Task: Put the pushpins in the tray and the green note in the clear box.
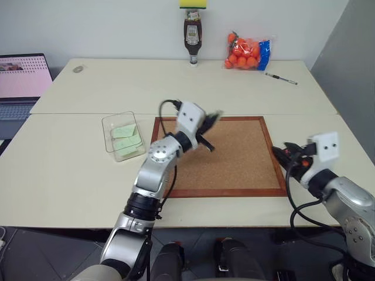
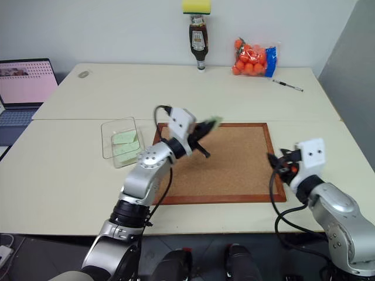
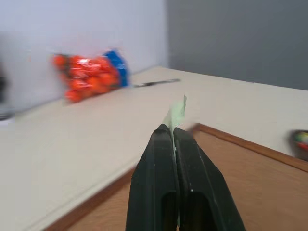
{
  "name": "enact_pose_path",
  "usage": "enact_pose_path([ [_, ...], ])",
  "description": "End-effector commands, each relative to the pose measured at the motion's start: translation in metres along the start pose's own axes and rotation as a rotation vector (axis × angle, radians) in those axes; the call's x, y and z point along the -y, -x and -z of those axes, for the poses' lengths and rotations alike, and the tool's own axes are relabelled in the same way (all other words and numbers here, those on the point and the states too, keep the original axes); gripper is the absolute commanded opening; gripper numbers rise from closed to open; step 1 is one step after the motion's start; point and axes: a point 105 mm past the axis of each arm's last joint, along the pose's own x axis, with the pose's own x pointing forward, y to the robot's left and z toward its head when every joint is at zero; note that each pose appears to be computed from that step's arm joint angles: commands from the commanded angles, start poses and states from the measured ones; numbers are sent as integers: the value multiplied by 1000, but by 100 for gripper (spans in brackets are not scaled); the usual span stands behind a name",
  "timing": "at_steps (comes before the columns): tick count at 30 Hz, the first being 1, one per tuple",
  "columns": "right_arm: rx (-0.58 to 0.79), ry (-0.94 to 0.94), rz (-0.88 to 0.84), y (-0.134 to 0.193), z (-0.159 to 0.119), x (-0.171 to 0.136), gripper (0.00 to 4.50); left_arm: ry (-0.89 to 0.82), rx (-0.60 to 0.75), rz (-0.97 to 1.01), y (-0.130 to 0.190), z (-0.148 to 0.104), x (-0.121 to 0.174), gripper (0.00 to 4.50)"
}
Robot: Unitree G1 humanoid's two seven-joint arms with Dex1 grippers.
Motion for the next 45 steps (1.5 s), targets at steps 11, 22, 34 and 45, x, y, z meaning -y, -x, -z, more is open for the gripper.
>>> enact_pose_path([
  [11, 88, 213, -447, -89, -46, -70, 220, 31, -231, -804, 111, 18, -125, 0],
  [22, 108, 229, -497, -99, -48, -87, 220, 227, -299, -886, 107, 39, -128, 0],
  [34, 68, 240, -534, -92, -40, -88, 223, 324, -295, -1018, 114, 39, -137, 240],
  [45, 70, 227, -616, -81, -38, -96, 223, 171, -242, -971, 106, 17, -127, 320],
])
